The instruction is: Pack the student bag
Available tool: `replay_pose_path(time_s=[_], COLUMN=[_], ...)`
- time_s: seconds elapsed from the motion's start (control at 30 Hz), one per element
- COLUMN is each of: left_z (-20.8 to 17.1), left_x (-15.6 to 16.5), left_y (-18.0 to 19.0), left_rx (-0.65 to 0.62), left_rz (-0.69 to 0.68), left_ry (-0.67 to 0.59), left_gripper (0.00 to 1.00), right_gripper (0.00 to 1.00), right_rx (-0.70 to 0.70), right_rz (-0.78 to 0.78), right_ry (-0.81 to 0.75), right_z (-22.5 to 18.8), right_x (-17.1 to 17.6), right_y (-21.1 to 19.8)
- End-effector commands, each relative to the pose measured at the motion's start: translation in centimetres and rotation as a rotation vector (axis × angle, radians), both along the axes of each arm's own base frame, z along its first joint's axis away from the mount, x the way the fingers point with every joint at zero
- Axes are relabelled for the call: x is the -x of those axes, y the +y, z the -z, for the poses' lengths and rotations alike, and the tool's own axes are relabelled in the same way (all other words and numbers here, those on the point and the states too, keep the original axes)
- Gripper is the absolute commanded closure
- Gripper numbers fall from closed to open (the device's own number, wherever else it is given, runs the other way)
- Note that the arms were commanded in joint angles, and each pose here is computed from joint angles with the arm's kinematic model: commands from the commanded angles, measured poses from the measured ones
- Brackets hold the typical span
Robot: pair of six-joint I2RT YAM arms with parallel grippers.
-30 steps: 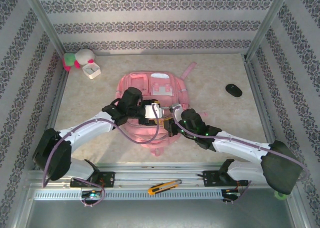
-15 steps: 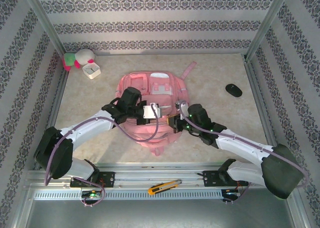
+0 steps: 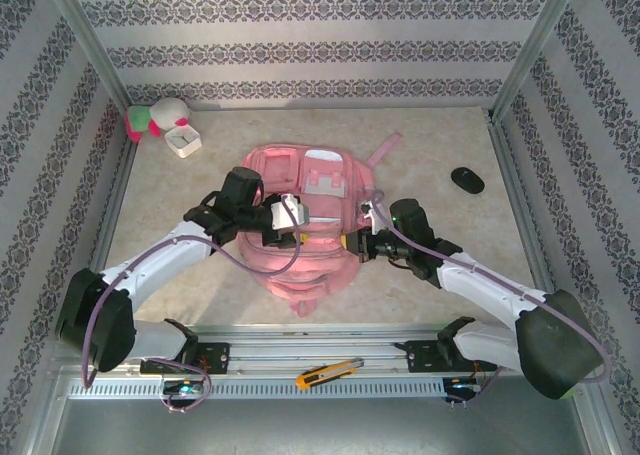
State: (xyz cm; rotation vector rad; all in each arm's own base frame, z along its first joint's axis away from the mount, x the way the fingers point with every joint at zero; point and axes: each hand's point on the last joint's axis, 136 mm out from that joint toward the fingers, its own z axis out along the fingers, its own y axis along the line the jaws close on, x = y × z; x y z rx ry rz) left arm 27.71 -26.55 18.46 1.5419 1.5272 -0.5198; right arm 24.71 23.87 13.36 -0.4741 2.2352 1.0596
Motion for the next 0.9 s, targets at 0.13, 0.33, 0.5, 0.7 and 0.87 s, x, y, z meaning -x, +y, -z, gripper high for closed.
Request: replay_pose_path(time_s=[0.13,0.33,0.5,0.7,0.87], left_z=[-0.4,2.4,2.9,1.8,1.9], left_x=[-0.9,-1.6,-1.5,0.3,1.6], left_y=[-4.8,-4.8,-4.7,-4.9,-4.8], left_rx=[-0.004,-0.07,-0.074,-0.017,-0.013], left_rz=[0.006,-0.006,-0.004,0.072,0.13], left_ry=[-0.075,-0.049,-0.053,-0.071,-0.045], left_gripper=[0.34,0.37,0.75,0.98,1.0], right_gripper=[1.0,1.0,1.0,1.0,1.0], right_rx=[-0.03,-0.038,-0.027,-0.021,-0.069], right_rz=[-0.041,-0.049,-0.04,0.12,0.212], right_ry=[-0.075,-0.079,-0.076,-0.011,0.018], right_z=[-2.5,-2.7,-2.4,-1.1,-1.4], right_x=[-0.5,-0.2,-0.9,-5.2,-8.8], right_y=[1.0,1.1,0.7,-2.8,-4.6])
